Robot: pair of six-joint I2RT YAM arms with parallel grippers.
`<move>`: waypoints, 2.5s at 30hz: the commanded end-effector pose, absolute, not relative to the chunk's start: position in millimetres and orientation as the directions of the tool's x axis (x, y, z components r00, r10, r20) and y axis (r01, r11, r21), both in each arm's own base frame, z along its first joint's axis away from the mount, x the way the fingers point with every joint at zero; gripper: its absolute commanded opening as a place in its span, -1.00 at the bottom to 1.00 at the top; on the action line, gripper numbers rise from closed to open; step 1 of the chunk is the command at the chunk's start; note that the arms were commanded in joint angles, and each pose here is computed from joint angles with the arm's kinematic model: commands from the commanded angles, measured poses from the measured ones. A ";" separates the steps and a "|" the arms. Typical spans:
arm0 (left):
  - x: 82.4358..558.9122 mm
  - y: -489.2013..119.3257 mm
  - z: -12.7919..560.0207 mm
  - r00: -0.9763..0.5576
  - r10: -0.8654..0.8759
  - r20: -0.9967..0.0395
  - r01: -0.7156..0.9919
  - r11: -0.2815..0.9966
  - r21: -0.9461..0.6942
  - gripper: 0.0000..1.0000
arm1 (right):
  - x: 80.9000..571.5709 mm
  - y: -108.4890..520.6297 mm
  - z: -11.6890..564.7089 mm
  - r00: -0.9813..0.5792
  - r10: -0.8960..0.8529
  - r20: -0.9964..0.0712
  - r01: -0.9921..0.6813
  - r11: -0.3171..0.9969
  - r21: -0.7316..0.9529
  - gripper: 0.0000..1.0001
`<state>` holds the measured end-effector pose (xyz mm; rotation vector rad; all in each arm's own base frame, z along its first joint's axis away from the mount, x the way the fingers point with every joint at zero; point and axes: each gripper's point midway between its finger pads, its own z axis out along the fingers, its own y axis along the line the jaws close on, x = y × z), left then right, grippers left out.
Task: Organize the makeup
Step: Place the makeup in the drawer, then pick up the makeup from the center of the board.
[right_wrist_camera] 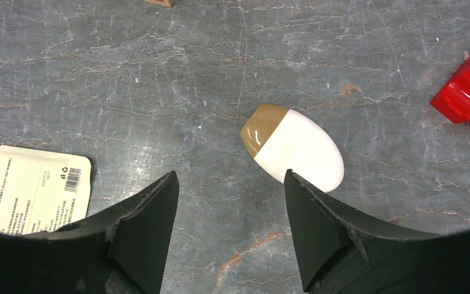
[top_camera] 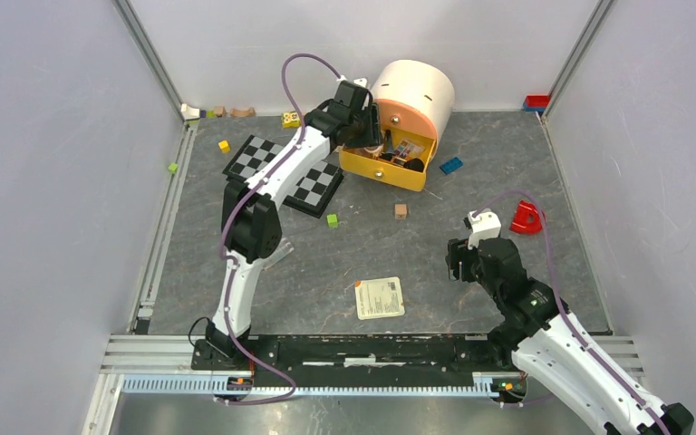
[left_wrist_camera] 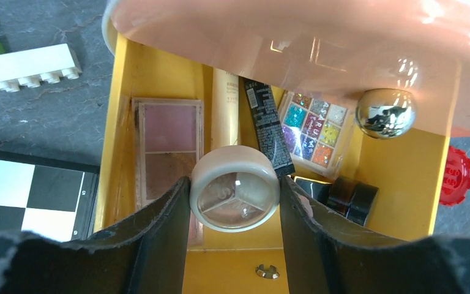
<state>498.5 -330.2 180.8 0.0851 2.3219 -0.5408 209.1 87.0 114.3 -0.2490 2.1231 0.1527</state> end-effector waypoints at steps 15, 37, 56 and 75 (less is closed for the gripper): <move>508.2 -329.4 158.5 -0.705 0.014 -0.709 0.258 0.937 -0.237 -0.29 | 213.7 87.8 120.2 -0.502 -0.104 -0.859 -0.226 0.974 0.014 0.42; 501.2 -340.9 189.6 -0.672 0.013 -0.741 0.295 0.922 -0.252 0.32 | 214.6 87.0 118.4 -0.506 -0.107 -0.856 -0.220 0.975 0.008 0.42; 435.9 -310.3 370.4 -0.473 -0.200 -0.858 0.374 0.837 -0.400 0.45 | 219.5 81.8 130.4 -0.500 -0.096 -0.861 -0.180 0.984 -0.005 0.42; 234.8 -242.2 154.0 -0.821 -0.214 -0.530 0.155 0.809 -0.567 0.18 | 187.4 178.9 67.0 -0.768 0.024 -0.640 -0.341 0.830 0.440 0.32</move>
